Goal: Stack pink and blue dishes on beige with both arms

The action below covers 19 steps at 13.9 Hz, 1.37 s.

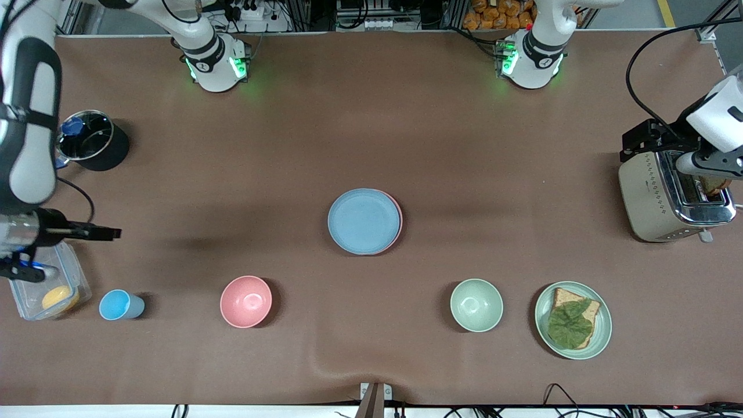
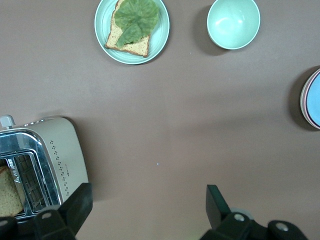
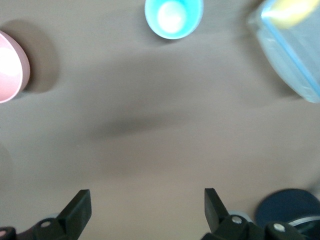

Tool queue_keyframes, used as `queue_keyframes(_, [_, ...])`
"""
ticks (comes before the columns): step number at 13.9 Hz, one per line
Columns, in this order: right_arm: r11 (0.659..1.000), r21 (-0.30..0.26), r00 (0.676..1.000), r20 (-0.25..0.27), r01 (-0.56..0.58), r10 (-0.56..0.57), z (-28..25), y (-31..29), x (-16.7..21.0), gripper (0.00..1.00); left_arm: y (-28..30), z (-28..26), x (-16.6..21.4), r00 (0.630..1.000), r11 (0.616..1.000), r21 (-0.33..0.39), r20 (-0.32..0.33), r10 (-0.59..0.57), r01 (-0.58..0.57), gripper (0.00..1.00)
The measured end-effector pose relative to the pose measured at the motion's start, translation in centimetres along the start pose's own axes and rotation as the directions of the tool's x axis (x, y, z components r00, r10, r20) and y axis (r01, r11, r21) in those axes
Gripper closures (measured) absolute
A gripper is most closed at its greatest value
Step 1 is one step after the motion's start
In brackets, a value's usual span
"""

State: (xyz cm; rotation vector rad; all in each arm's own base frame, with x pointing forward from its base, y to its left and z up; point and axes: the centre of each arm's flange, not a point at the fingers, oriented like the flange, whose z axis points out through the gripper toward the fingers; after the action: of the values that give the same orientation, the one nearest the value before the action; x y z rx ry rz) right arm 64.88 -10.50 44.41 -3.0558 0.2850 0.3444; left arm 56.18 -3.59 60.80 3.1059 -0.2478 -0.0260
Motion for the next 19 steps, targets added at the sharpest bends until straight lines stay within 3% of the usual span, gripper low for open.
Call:
queue_keyframes(6, [1.000,0.026,0.998,-0.059,-0.012,0.014,-6.5,-2.5,-10.9,0.00,0.0,0.0,0.0,1.000,1.000,0.000,0.000,0.001,-0.001,0.00])
queue_keyframes(9, [0.999,0.037,0.998,-0.059,-0.023,0.025,-9.6,-1.6,-14.7,0.00,0.0,0.0,0.0,1.000,1.000,0.000,0.000,0.000,0.000,0.00])
queue_keyframes(14, [0.999,0.026,0.998,-0.053,0.031,-0.029,-10.1,-4.0,-15.6,0.00,-0.1,0.0,0.0,1.000,1.000,0.000,0.000,-0.005,0.005,0.00])
queue_keyframes(19, [0.997,0.015,0.994,-0.081,0.076,-0.075,-11.3,-6.6,-15.3,0.00,-0.4,0.0,0.0,1.000,1.000,0.000,0.000,-0.015,0.015,0.00])
